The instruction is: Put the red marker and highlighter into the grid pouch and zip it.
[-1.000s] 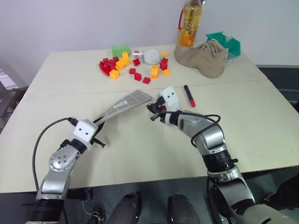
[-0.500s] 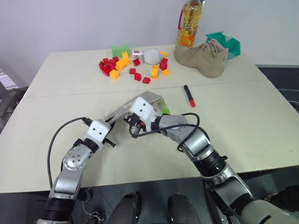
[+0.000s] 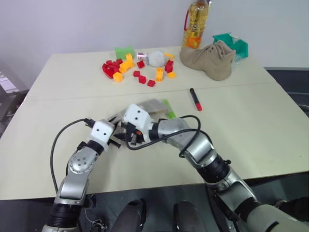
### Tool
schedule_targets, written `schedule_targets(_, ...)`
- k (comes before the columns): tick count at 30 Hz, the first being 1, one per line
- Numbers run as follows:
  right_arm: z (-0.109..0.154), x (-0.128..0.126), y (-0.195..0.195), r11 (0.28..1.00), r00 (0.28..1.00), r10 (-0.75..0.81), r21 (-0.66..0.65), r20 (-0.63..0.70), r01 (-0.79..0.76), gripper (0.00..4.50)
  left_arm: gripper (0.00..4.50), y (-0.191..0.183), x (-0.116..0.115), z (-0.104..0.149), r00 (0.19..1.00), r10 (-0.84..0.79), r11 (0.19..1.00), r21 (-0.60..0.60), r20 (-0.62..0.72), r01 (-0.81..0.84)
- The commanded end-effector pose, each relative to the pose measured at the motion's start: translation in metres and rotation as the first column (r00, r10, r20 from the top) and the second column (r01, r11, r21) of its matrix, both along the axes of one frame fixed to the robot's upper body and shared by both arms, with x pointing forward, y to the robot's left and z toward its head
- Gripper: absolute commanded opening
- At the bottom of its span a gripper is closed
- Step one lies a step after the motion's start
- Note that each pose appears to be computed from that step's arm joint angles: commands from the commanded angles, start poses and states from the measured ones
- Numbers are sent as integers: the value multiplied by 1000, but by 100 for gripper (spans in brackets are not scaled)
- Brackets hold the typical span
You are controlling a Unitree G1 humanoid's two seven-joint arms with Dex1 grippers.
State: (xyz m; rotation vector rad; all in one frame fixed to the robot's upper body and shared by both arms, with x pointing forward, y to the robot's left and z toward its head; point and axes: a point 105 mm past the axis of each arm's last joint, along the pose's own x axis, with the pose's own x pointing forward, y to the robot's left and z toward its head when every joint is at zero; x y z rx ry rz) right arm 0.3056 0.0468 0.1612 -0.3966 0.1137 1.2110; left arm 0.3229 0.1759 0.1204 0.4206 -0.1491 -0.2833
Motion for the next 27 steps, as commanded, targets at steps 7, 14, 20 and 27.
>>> schedule_targets(7,12,69,-101,887,889,-457,65,-23,457,381,0,36,0,18,983,171,985,-4,67,-171)
schedule_targets(14,-11,89,-122,798,796,-598,26,-93,602,447,0,36,2,16,984,170,985,-1,56,-170)
schedule_targets(20,-39,89,-123,753,736,-647,-19,-198,657,424,0,37,5,16,984,171,985,1,53,-171)
schedule_targets(27,-42,91,-128,738,727,-671,-41,-144,673,108,0,36,5,15,985,164,986,2,49,-164)
